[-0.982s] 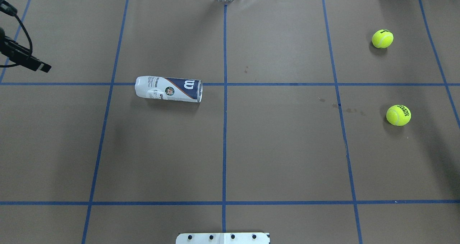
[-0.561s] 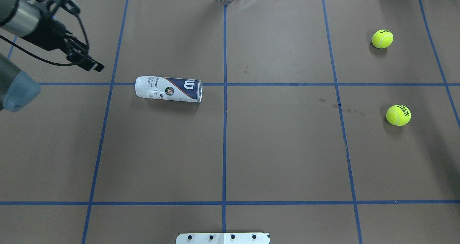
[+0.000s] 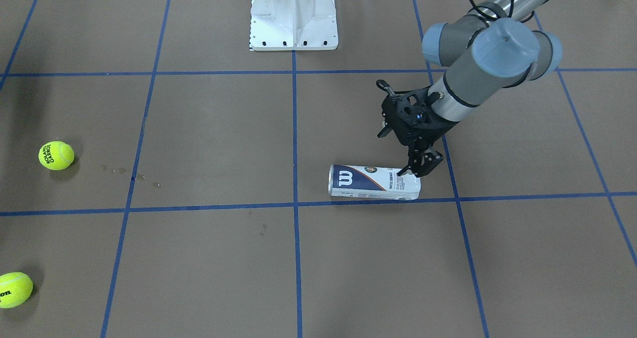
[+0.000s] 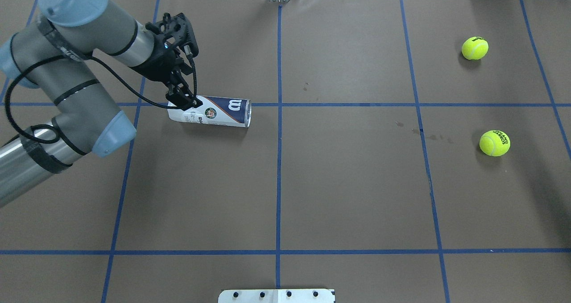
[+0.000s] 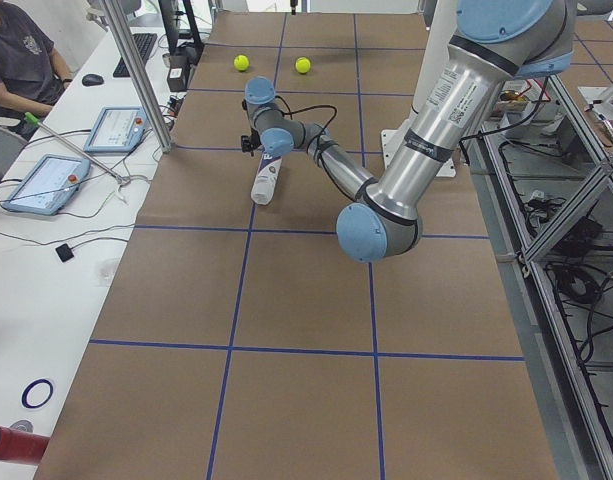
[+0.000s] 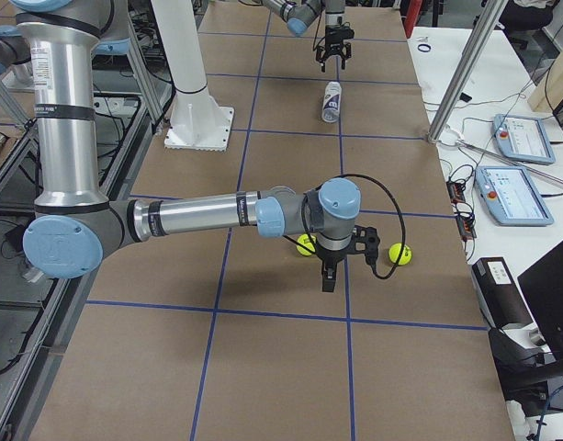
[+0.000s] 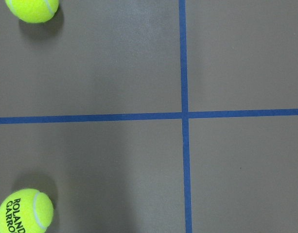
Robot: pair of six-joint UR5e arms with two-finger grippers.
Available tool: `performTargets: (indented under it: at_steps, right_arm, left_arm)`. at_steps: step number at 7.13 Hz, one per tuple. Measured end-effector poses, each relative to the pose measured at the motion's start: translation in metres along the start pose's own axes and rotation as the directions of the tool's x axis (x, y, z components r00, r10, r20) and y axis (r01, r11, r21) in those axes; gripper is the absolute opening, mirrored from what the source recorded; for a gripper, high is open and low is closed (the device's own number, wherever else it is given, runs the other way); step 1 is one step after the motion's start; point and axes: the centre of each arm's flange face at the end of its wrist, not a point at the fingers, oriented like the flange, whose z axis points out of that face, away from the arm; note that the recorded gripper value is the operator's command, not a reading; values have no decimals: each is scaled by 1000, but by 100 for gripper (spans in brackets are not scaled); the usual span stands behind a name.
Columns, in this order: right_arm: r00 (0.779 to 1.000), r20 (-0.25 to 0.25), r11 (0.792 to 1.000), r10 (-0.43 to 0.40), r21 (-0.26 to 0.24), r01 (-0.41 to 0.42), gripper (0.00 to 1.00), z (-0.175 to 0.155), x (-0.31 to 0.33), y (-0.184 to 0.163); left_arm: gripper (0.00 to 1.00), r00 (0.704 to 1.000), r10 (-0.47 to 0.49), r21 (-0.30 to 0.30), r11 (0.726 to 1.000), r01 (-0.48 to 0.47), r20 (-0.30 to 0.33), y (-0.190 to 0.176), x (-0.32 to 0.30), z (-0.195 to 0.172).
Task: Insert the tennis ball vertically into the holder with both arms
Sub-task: 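Close the left gripper around the white can's body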
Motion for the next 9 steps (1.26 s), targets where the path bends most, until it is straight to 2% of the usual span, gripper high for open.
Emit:
performTargets:
  at_steps: [2,4,6,9]
  right_arm:
    - [1000,4,1000,14,1,-14,100,0,-1,0]
    - [1000,10,1000,19,-4,-19,100,0,-1,0]
    - [999,33,999,39,-15,-38,100,2,-1,2]
    - [998,38,998,55,-27,-54,100,6,3,4]
  left_arm:
    - [99,993,117,-30,993,-116,25,-39,5,39]
    - [99,981,192,-59,980,-190,39,-54,11,65]
    - [99,973,232,-75,970,-230,16,-61,21,87]
    - [99,969,246,-100,964,-245,1,-74,24,109]
